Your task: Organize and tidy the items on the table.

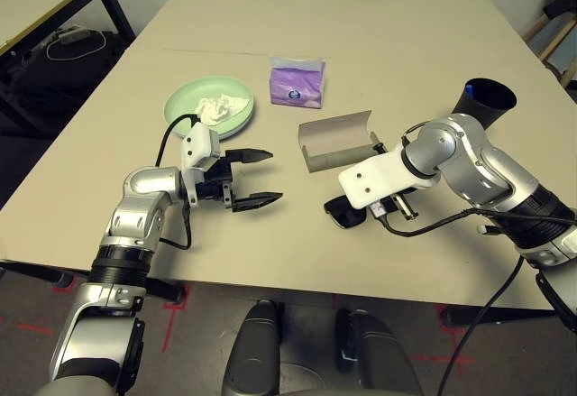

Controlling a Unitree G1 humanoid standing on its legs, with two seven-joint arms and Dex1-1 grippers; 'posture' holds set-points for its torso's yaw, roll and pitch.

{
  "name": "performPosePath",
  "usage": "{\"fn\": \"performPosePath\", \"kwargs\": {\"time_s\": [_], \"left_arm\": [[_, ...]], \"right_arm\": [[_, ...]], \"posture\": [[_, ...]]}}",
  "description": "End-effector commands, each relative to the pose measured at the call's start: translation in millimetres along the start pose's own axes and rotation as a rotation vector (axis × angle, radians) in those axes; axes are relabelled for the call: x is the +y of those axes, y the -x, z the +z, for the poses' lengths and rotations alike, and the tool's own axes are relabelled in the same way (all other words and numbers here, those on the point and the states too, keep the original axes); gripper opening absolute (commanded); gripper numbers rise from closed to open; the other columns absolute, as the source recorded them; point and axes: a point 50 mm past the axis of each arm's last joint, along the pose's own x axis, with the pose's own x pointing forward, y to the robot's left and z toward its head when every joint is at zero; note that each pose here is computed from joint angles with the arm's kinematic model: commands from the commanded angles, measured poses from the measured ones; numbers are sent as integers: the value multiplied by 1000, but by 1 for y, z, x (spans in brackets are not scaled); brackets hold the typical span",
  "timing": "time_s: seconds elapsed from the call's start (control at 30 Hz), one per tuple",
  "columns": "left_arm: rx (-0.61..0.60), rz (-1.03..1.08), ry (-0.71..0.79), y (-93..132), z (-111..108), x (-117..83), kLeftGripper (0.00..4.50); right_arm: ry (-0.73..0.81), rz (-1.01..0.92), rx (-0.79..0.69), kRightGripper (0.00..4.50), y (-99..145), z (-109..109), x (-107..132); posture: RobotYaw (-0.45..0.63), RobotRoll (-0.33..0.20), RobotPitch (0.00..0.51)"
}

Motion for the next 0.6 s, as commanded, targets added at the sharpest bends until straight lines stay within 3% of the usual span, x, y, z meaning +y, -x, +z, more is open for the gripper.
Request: {"fn": "performPosePath", "kwargs": {"time_s": [0.03,0.6], "left_arm": [[-1,-9,-9,0,1,-1,4500],[-11,9,-14,-2,2,4,4500]], "right_arm": [[16,-4,-11,345,3,3,-2],[-2,-277,0,345,43,6,-41]], "posture": [[262,0,129],[230,0,110]]}}
